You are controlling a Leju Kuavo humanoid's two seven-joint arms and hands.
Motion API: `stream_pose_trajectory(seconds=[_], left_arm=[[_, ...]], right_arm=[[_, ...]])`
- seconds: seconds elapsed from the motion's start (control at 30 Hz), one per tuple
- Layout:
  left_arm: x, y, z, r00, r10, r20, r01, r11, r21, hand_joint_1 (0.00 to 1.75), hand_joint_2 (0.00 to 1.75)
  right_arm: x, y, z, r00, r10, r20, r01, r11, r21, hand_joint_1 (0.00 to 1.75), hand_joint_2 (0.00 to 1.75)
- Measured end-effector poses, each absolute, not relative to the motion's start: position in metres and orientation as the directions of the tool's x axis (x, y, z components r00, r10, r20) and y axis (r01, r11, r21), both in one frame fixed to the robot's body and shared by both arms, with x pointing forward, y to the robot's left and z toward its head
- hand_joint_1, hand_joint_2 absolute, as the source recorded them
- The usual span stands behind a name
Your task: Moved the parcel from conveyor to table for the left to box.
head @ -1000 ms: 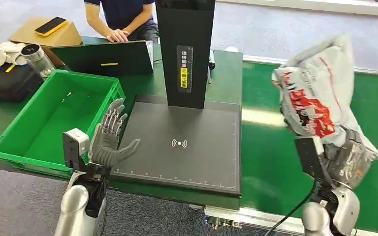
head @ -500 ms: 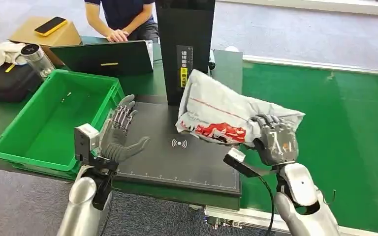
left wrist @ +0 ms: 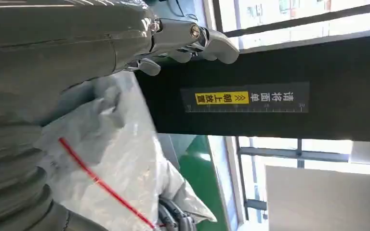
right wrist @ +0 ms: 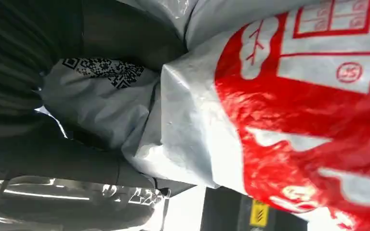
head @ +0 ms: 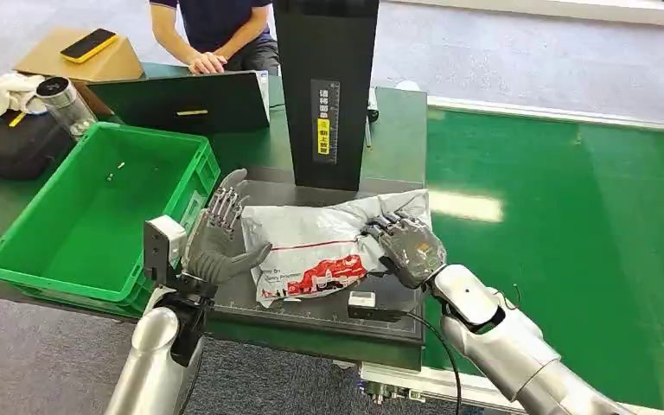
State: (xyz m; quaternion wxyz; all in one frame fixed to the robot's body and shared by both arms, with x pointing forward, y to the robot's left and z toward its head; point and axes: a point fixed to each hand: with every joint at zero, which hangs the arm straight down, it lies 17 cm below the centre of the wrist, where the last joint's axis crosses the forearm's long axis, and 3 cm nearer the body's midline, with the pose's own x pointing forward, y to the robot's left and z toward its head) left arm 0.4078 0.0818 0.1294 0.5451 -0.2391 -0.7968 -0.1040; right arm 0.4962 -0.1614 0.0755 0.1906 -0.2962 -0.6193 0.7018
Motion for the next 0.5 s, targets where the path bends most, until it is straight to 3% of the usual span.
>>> stream_pose_trajectory(seconds=[0.5], left_arm=[[0.407,0.076,0.127,-0.284,0.262,0.922,0.509,0.856,-0.086,0.0,1.75]], right_arm=[[0.484,-0.125,0.049,-0.779,0.606,-0.162,0.084,-0.156,-0.984,1.75,1.75]])
